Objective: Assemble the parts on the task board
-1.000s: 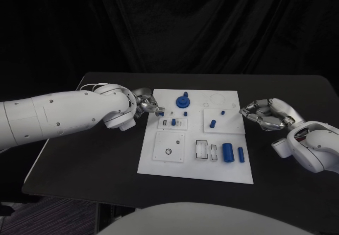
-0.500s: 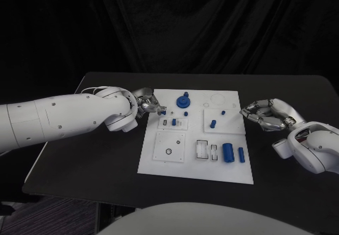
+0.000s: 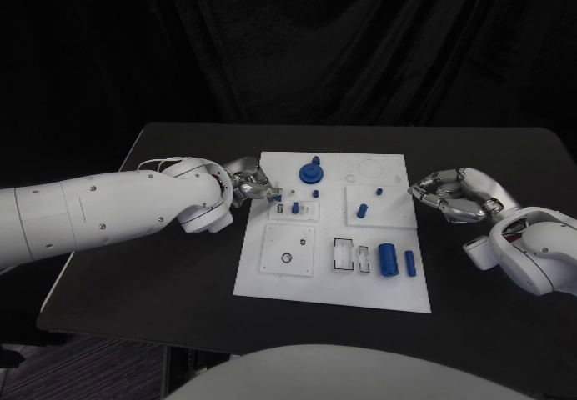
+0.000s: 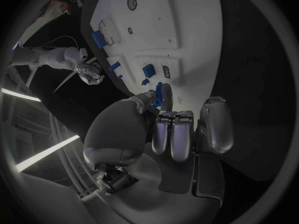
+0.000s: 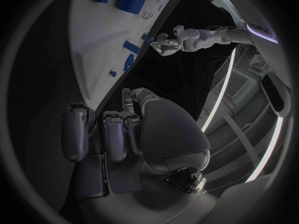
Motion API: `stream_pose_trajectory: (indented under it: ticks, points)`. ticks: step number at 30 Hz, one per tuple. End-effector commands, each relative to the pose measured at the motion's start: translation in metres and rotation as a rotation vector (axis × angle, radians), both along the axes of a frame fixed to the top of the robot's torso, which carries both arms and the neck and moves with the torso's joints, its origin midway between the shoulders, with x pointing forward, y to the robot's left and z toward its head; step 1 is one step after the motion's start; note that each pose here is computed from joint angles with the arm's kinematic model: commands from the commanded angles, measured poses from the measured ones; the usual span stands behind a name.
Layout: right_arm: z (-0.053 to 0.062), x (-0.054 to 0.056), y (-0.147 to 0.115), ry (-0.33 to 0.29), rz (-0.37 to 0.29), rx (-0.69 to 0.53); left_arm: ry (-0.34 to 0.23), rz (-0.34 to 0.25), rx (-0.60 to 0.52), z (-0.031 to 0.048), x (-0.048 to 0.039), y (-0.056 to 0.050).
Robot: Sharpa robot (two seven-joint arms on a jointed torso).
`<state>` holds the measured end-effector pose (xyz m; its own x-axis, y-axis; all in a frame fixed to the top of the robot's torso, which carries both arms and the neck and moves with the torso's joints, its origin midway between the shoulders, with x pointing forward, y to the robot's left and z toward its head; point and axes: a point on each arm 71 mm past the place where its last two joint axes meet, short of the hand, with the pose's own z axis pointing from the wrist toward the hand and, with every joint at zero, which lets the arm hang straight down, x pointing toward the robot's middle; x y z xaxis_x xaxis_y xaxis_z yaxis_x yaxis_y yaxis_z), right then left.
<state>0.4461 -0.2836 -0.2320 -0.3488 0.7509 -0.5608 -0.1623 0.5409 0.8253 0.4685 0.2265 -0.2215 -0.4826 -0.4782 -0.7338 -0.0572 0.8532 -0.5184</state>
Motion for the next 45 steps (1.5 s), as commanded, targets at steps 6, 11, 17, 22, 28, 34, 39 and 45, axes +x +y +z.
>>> stream_pose_trajectory:
  ticks: [6, 11, 17, 22, 28, 34, 39, 45]
  points:
    - [0.000, 0.000, 0.000, -0.002, -0.009, -0.003, -0.010, -0.024, 0.020, -0.0038, -0.0025, -0.001]
    - [0.000, 0.000, -0.001, -0.002, -0.010, -0.004, 0.003, -0.021, 0.024, -0.0079, -0.0047, 0.000]
    - [0.000, 0.000, 0.000, -0.002, -0.008, -0.003, 0.011, -0.017, 0.027, -0.0109, -0.0063, 0.001]
    - [0.000, 0.000, 0.000, -0.002, -0.008, -0.003, 0.014, -0.017, 0.027, -0.0124, -0.0070, 0.000]
    - [0.000, 0.000, 0.000, -0.002, -0.008, -0.003, 0.019, -0.019, 0.027, -0.0141, -0.0081, 0.000]
    - [0.000, 0.000, 0.000, -0.002, -0.007, -0.003, 0.022, -0.024, 0.025, -0.0157, -0.0091, -0.001]
    - [-0.001, 0.000, 0.000, 0.000, -0.005, -0.003, 0.026, -0.030, 0.024, -0.0168, -0.0097, -0.002]
    - [-0.001, 0.000, 0.000, 0.001, -0.005, -0.003, 0.031, -0.033, 0.025, -0.0182, -0.0102, -0.002]
